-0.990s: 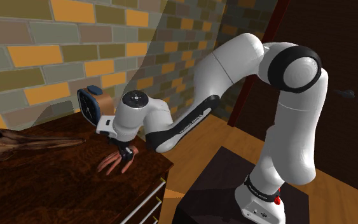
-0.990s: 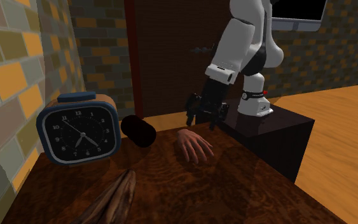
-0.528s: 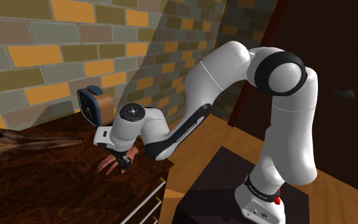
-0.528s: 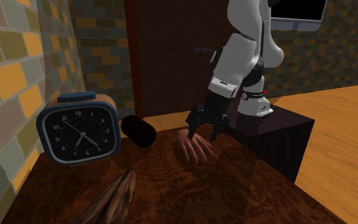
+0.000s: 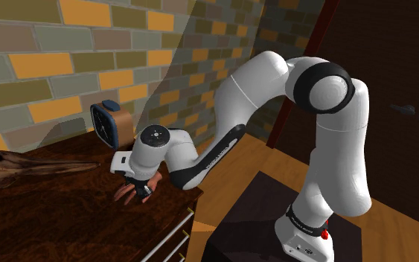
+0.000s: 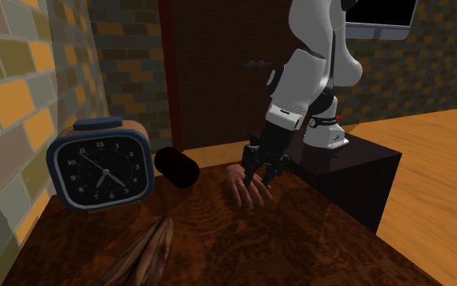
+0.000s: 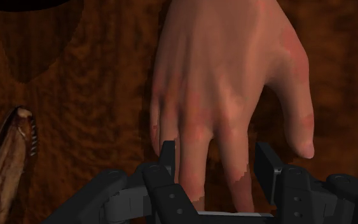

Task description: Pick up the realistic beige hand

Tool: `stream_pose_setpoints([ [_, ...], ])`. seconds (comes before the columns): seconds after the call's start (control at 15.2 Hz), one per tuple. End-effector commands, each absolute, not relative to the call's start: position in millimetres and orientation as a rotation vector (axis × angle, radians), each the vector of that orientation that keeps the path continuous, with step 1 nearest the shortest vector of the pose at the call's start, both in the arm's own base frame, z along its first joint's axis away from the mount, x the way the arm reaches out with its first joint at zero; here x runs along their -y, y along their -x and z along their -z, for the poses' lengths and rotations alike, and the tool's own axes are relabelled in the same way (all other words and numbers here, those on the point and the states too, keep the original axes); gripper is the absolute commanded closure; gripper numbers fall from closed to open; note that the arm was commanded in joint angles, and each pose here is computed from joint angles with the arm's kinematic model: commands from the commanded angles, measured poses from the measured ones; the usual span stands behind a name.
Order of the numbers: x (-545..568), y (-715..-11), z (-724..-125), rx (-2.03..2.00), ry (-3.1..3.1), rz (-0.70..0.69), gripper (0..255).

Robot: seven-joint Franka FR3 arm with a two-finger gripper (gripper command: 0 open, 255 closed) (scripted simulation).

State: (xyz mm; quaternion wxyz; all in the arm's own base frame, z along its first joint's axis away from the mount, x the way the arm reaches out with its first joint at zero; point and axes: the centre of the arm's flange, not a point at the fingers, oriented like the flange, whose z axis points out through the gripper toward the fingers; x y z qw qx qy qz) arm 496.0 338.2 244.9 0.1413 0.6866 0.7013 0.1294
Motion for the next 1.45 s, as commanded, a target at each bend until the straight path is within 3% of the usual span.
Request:
stream_pose_setpoints([
  [0.0,-338,-496,-244,-2.025,-1.983,-0.372,255],
  [1.39,-339,-497,-324,-2.025,-1.983,-0.372,255],
])
